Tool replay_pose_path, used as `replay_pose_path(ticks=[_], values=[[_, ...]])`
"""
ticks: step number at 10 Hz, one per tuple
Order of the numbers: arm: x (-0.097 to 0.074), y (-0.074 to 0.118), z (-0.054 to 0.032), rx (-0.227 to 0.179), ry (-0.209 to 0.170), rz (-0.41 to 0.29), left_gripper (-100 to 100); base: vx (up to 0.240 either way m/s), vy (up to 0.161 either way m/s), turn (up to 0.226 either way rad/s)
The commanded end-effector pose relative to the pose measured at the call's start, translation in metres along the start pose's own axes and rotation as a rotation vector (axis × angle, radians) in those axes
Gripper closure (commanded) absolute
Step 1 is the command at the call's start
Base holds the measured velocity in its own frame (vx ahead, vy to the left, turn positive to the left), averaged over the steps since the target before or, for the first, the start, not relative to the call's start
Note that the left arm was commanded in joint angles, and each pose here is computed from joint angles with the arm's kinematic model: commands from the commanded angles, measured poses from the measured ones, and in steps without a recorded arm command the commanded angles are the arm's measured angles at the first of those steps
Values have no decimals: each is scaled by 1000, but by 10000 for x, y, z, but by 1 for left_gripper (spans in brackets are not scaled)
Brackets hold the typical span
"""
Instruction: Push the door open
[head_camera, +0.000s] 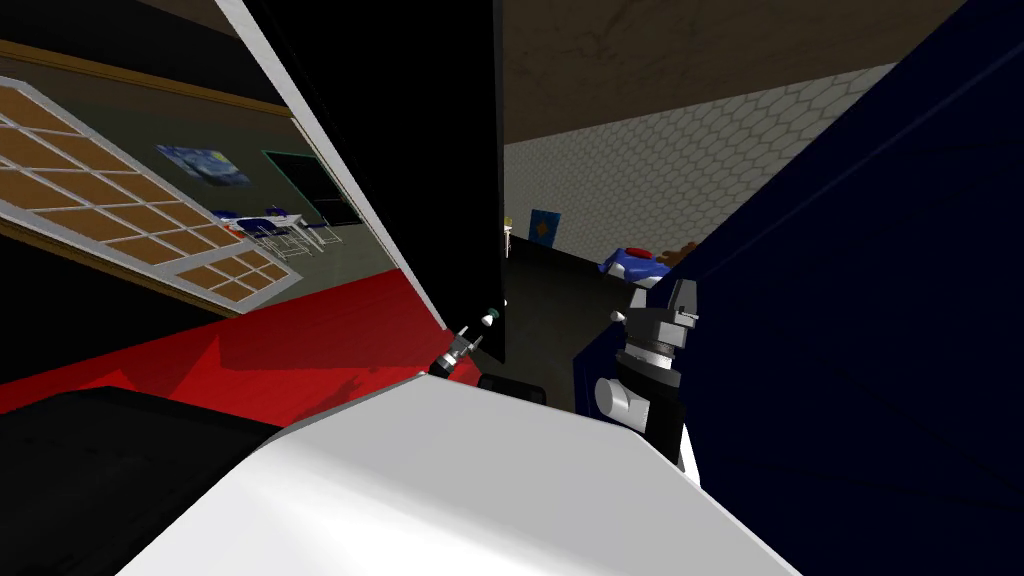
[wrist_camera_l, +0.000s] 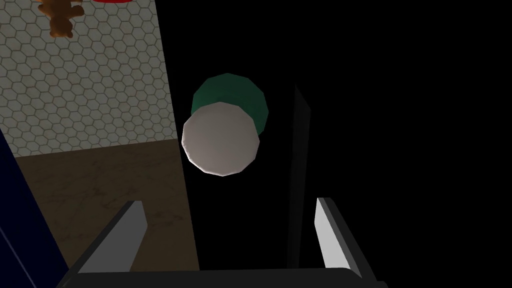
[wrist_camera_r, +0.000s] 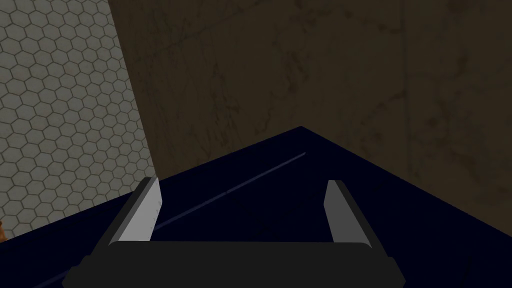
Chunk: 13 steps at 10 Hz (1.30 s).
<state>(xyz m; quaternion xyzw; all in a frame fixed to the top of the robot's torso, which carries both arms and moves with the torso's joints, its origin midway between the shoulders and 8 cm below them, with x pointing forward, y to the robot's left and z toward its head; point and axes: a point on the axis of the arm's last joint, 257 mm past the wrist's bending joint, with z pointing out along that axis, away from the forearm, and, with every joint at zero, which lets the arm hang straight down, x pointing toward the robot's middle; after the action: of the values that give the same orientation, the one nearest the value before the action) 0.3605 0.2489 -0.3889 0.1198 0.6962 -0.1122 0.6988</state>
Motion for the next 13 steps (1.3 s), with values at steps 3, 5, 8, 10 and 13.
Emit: replay_pose_path(ticks=[3, 5, 8, 10, 13], values=[[3, 467, 10, -144, 0, 6, -100, -3, -10, -345], [8, 645, 6, -209, -2, 0, -100, -4, -9, -290], [27, 839, -3, -290, -3, -17, -100, -3, -8, -321], [20, 853, 12, -298, -5, -21, -100, 1, -2, -146], [20, 853, 12, -298, -5, -21, 100, 0, 0, 13]])
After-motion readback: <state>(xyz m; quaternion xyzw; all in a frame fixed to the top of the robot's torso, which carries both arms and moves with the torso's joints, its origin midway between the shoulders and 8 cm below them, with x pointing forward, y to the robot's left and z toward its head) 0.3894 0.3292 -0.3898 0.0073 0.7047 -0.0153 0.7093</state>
